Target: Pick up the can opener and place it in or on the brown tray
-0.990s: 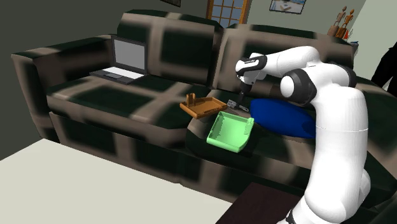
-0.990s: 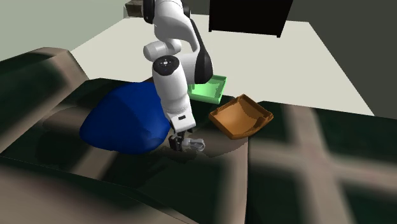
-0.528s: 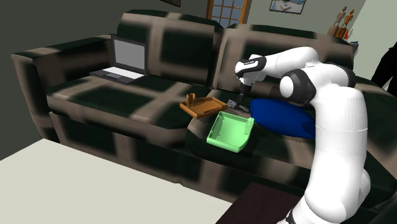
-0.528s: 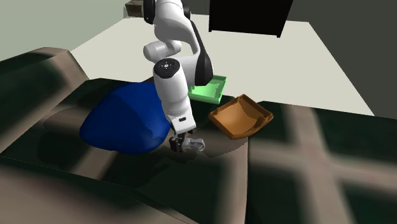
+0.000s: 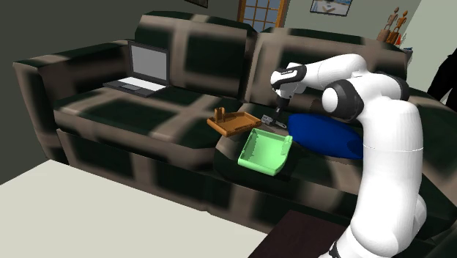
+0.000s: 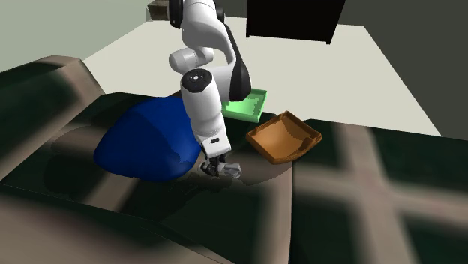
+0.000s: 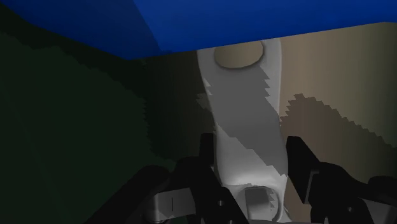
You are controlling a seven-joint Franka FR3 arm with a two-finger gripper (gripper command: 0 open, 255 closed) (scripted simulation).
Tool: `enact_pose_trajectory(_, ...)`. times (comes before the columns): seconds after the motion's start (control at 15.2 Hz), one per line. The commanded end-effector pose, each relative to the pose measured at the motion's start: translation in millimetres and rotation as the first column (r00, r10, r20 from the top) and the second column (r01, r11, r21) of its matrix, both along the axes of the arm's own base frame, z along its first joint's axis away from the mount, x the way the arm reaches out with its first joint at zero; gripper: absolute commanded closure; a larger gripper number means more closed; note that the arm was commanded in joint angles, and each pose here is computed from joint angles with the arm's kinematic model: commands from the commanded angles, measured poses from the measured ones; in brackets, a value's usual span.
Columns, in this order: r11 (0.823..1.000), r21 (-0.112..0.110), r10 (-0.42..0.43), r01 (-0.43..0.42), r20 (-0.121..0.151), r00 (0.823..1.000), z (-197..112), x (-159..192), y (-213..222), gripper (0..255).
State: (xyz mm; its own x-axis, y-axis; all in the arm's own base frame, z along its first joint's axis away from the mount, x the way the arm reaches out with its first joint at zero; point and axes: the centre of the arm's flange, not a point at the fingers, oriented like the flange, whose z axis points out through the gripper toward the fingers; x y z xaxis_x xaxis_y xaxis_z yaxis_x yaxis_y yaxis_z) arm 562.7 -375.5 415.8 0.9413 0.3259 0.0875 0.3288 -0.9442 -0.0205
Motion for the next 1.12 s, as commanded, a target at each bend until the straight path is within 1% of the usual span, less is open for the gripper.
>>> enact_pose_trajectory(0.0,1.0,0.0,0.0,0.0,0.0,1.0,0.0,0.0,0.0,255)
enact_pose_trajectory(0.2,1.0,0.0,0.0,0.0,0.0,1.0,0.0,0.0,0.0,255)
enact_pose_trajectory(1.06,1.0,0.0,0.0,0.0,0.0,1.0,68.6,0.0,0.0,255)
